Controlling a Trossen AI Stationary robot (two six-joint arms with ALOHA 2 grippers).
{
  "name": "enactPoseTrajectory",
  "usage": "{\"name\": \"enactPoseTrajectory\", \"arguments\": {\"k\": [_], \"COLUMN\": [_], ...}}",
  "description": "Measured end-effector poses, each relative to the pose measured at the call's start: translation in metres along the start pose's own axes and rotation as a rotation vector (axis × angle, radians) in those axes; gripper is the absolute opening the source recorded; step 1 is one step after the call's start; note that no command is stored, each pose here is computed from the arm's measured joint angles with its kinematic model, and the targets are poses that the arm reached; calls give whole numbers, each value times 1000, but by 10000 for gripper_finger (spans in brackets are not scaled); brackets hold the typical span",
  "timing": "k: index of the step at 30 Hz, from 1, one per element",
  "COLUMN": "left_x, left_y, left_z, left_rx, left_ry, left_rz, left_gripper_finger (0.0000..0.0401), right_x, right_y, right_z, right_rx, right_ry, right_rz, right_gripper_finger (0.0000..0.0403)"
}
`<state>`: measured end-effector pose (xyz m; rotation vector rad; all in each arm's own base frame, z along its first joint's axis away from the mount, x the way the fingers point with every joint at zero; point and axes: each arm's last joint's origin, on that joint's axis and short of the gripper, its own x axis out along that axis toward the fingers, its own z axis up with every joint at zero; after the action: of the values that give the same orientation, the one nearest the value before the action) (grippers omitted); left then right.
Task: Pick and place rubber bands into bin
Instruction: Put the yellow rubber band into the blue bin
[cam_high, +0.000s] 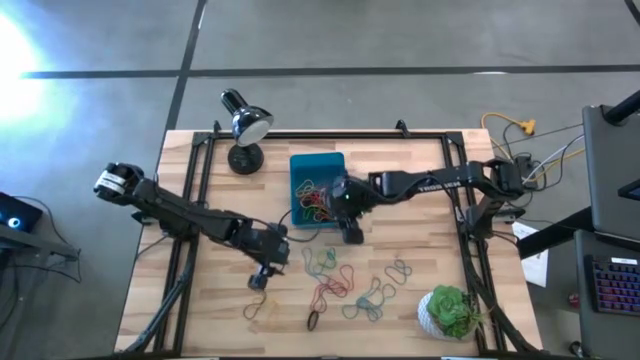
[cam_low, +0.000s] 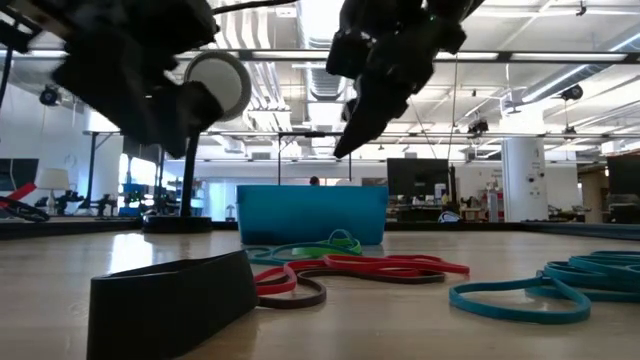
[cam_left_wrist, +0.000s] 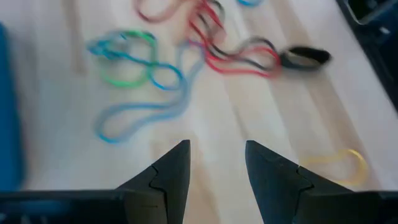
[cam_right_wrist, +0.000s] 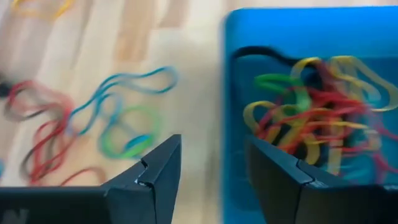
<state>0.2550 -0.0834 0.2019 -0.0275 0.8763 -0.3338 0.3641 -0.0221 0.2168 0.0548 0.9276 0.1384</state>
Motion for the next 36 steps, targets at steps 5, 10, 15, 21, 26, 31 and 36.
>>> {"name": "enactPoseTrajectory", "arguments": {"k": [5,10,15,21,26,31,36], "left_x": [1,3,18,46,59,64,64], "left_y": [-17,-30,-44,-54,-53,-54,-58], "left_z": [-7,-7,-6,-22,-31,-34,-35], "left_rx": [-52,-80,-63,-108,-149,-172,-178], "left_ry": [59,37,12,133,199,221,228], "left_rz": [-44,-78,-126,-119,-96,-98,-109], "left_gripper_finger": [138,138,138,138,138,138,138], "right_x": [5,8,10,11,11,12,12], "right_y": [31,57,80,101,107,108,108], "right_z": [-3,-4,-7,-12,-14,-14,-14], "right_rx": [-66,-92,-93,-90,-81,-73,-63], "right_ry": [42,54,68,86,91,91,91], "right_rz": [53,94,128,158,167,167,167], "right_gripper_finger": [169,169,169,169,169,169,169]}}
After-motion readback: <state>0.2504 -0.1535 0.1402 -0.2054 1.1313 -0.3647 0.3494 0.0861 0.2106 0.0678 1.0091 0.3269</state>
